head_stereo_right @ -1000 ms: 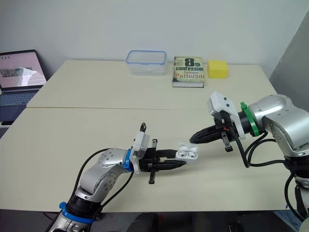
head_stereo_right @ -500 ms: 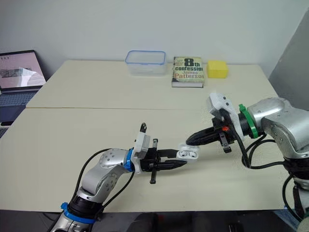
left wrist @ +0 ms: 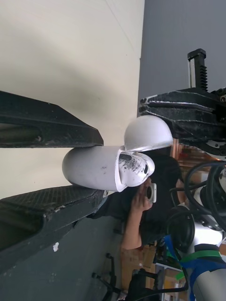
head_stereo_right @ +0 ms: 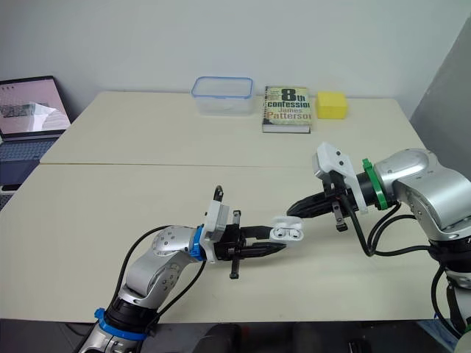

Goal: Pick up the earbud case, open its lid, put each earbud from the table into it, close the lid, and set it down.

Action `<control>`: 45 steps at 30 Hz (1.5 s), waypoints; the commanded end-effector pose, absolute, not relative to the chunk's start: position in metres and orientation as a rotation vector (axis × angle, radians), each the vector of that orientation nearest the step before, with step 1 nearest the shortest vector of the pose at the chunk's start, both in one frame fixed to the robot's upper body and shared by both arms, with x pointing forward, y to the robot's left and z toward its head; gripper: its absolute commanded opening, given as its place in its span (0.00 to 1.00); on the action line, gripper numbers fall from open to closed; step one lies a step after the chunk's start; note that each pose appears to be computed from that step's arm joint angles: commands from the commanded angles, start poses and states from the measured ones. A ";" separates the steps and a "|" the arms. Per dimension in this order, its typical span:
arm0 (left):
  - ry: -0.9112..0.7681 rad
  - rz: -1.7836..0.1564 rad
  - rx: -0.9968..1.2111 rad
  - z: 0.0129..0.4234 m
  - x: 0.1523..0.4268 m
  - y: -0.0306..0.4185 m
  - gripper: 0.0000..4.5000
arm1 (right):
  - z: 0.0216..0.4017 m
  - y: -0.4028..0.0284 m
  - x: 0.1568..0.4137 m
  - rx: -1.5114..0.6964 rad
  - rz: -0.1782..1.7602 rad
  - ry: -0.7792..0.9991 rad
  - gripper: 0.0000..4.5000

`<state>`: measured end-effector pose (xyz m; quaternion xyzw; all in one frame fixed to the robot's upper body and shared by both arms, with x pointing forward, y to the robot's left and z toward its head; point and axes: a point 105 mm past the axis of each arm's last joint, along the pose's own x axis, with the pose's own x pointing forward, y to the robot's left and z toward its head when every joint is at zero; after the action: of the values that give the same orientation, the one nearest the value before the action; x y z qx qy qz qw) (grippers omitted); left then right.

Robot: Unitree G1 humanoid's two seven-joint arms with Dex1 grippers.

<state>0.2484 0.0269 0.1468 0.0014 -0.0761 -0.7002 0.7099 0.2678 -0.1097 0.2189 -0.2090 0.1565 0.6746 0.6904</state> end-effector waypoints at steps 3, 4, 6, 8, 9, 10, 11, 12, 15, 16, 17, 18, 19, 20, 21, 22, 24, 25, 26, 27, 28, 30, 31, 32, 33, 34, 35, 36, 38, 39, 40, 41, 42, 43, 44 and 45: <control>-0.208 -1.551 0.010 0.154 0.247 0.027 0.16 | 0.233 -0.105 0.253 -0.458 1.573 0.311 0.00; -0.207 -1.545 0.005 0.154 0.248 0.027 0.16 | 0.232 -0.105 0.252 -0.456 1.575 0.316 0.00; -0.208 -1.542 0.004 0.154 0.249 0.027 0.16 | 0.231 -0.106 0.251 -0.456 1.573 0.325 0.00; -0.209 -1.539 -0.003 0.155 0.249 0.026 0.16 | 0.227 -0.108 0.251 -0.457 1.563 0.336 0.00; -0.211 -1.535 -0.012 0.156 0.250 0.026 0.16 | 0.224 -0.109 0.252 -0.460 1.558 0.342 0.00; -0.209 -1.529 -0.023 0.157 0.251 0.025 0.16 | 0.221 -0.110 0.252 -0.464 1.552 0.347 0.00; -0.208 -1.529 -0.028 0.158 0.251 0.025 0.16 | 0.218 -0.110 0.253 -0.467 1.548 0.351 0.00; -0.197 -1.521 -0.045 0.158 0.252 0.025 0.16 | 0.216 -0.110 0.253 -0.472 1.543 0.351 0.00; -0.130 -1.503 -0.107 0.157 0.255 0.024 0.16 | 0.217 -0.109 0.262 -0.492 1.489 0.303 0.00; -0.070 -1.495 -0.148 0.155 0.257 0.024 0.16 | 0.220 -0.109 0.266 -0.497 1.464 0.281 0.00; 0.011 -1.492 -0.194 0.151 0.258 0.024 0.16 | 0.224 -0.111 0.271 -0.503 1.426 0.251 0.00; 0.098 -1.472 -0.252 0.146 0.262 0.025 0.16 | 0.228 -0.113 0.276 -0.513 1.391 0.227 0.00; 0.170 -1.447 -0.299 0.143 0.267 0.025 0.16 | 0.230 -0.115 0.279 -0.524 1.367 0.213 0.00; 0.233 -1.413 -0.374 0.143 0.274 0.025 0.16 | 0.230 -0.118 0.282 -0.542 1.341 0.199 0.00; 0.281 -1.380 -0.409 0.142 0.282 0.025 0.16 | 0.228 -0.121 0.285 -0.556 1.314 0.192 0.00; 0.320 -1.348 -0.415 0.141 0.289 0.025 0.16 | 0.226 -0.124 0.286 -0.566 1.292 0.185 0.00; 0.400 -1.278 -0.442 0.136 0.306 0.025 0.16 | 0.219 -0.128 0.287 -0.596 1.252 0.165 0.00; 0.464 -1.236 -0.451 0.130 0.314 0.025 0.16 | 0.215 -0.129 0.287 -0.612 1.232 0.155 0.00; 0.509 -1.210 -0.459 0.127 0.319 0.025 0.16 | 0.212 -0.131 0.287 -0.624 1.220 0.148 0.00; 0.555 -1.175 -0.474 0.122 0.324 0.026 0.16 | 0.209 -0.132 0.286 -0.628 1.211 0.156 0.00; 0.582 -1.155 -0.485 0.120 0.328 0.026 0.16 | 0.206 -0.132 0.286 -0.629 1.206 0.161 0.00; 0.659 -1.094 -0.490 0.109 0.337 0.030 0.16 | 0.200 -0.134 0.287 -0.632 1.178 0.180 0.00; 0.682 -1.073 -0.495 0.105 0.340 0.032 0.16 | 0.198 -0.135 0.288 -0.634 1.168 0.186 0.00; 0.712 -1.049 -0.496 0.100 0.343 0.034 0.16 | 0.196 -0.135 0.288 -0.638 1.158 0.189 0.00; 0.733 -1.034 -0.499 0.097 0.344 0.037 0.16 | 0.194 -0.136 0.288 -0.642 1.148 0.192 0.00; 0.753 -1.018 -0.495 0.093 0.345 0.039 0.16 | 0.193 -0.137 0.288 -0.645 1.141 0.196 0.00; 0.774 -0.994 -0.484 0.088 0.346 0.044 0.16 | 0.191 -0.138 0.288 -0.643 1.131 0.202 0.00; 0.787 -0.975 -0.479 0.085 0.347 0.048 0.16 | 0.190 -0.139 0.288 -0.643 1.124 0.207 0.00; 0.799 -0.955 -0.469 0.082 0.348 0.054 0.36 | 0.189 -0.141 0.289 -0.641 1.111 0.217 0.00; 0.803 -0.953 -0.468 0.082 0.348 0.056 0.43 | 0.188 -0.142 0.289 -0.641 1.110 0.224 0.00; 0.807 -0.950 -0.463 0.081 0.347 0.059 0.50 | 0.187 -0.143 0.289 -0.638 1.104 0.234 0.00; 0.813 -0.947 -0.456 0.080 0.345 0.062 0.57 | 0.186 -0.144 0.289 -0.639 1.103 0.238 0.00; 0.817 -0.944 -0.451 0.079 0.344 0.064 0.63 | 0.185 -0.144 0.289 -0.639 1.103 0.240 0.00; 0.822 -0.937 -0.437 0.076 0.342 0.069 0.70 | 0.185 -0.145 0.289 -0.632 1.104 0.244 0.00; 0.824 -0.929 -0.415 0.074 0.340 0.075 0.76 | 0.185 -0.144 0.289 -0.626 1.107 0.244 0.00; 0.824 -0.926 -0.390 0.073 0.336 0.081 0.82 | 0.184 -0.144 0.289 -0.622 1.109 0.243 0.00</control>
<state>0.3387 0.0556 0.0943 -0.2047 0.3489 -0.4785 0.7794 0.2897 -0.1436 0.1752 -0.2838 0.1298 0.5207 0.7947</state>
